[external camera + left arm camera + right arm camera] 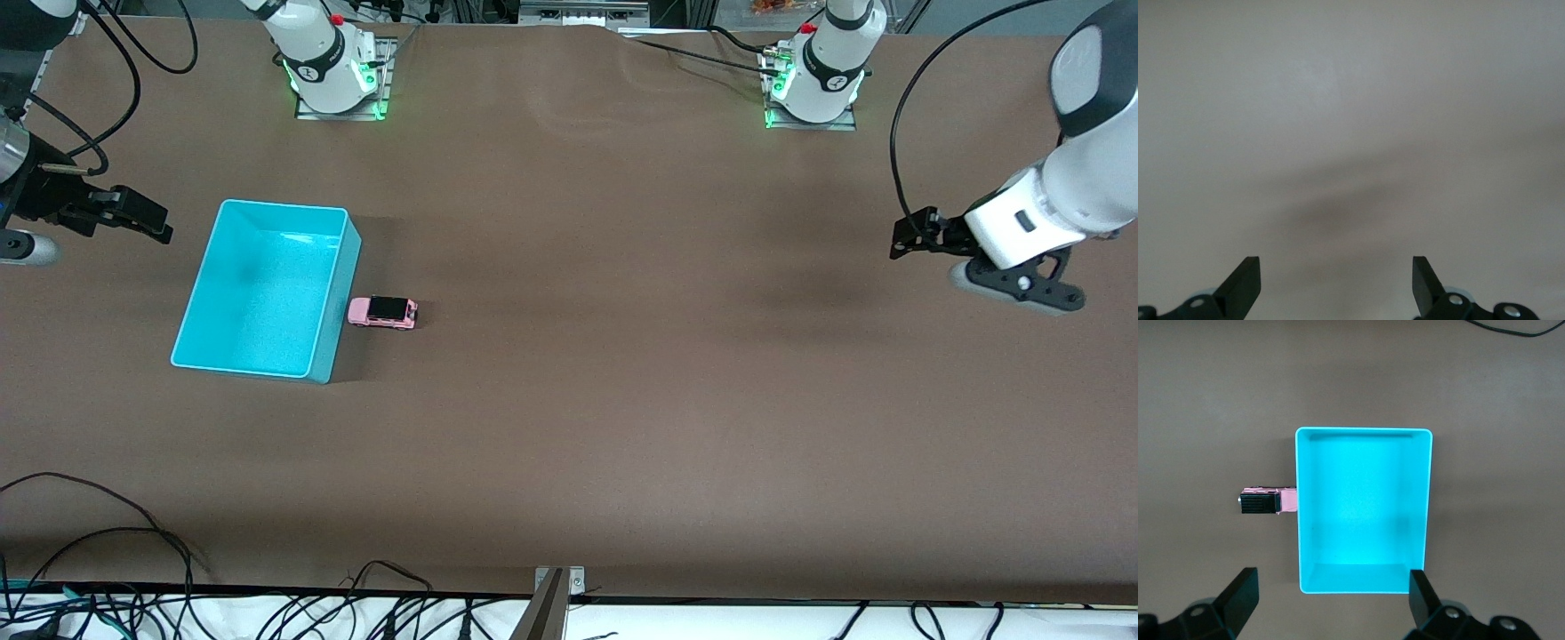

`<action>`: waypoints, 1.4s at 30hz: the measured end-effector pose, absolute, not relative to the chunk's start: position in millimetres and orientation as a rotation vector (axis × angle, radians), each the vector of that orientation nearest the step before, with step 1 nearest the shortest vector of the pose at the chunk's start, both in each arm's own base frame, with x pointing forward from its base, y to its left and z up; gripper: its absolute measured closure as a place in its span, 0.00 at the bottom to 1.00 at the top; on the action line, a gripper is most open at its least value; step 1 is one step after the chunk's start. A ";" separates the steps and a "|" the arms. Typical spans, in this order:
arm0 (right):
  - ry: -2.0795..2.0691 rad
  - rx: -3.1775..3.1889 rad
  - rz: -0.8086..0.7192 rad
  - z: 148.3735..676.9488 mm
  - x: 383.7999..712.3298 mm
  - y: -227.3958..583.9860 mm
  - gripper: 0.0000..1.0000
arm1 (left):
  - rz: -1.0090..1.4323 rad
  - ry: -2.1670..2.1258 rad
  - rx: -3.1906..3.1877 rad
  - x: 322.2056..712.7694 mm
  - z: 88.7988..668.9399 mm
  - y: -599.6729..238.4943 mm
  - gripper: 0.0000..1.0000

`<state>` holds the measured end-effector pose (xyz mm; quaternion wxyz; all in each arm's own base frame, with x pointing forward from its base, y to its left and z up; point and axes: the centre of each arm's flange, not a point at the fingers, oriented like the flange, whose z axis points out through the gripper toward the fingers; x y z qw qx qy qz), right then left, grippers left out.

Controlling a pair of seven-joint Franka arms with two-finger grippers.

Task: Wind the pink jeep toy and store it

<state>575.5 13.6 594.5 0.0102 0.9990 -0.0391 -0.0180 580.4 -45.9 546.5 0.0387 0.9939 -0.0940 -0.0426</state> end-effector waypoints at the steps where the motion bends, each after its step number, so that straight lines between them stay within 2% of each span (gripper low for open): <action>1: -0.120 3.119 -0.055 594.4 575.7 14.5 0.00 | -0.120 -0.244 3.054 580.6 550.7 -48.8 0.00; 15: 0.080 3.130 -0.058 566.3 590.7 75.0 0.00 | -0.086 0.129 3.080 585.9 553.5 -62.3 0.00; 29: 0.968 3.015 -0.230 495.3 609.5 109.1 0.00 | -0.021 0.222 3.214 585.7 548.9 -100.2 0.00; 42: 1.560 2.824 -0.326 389.1 623.8 167.9 0.00 | -0.113 0.225 3.139 583.5 544.8 -90.6 0.00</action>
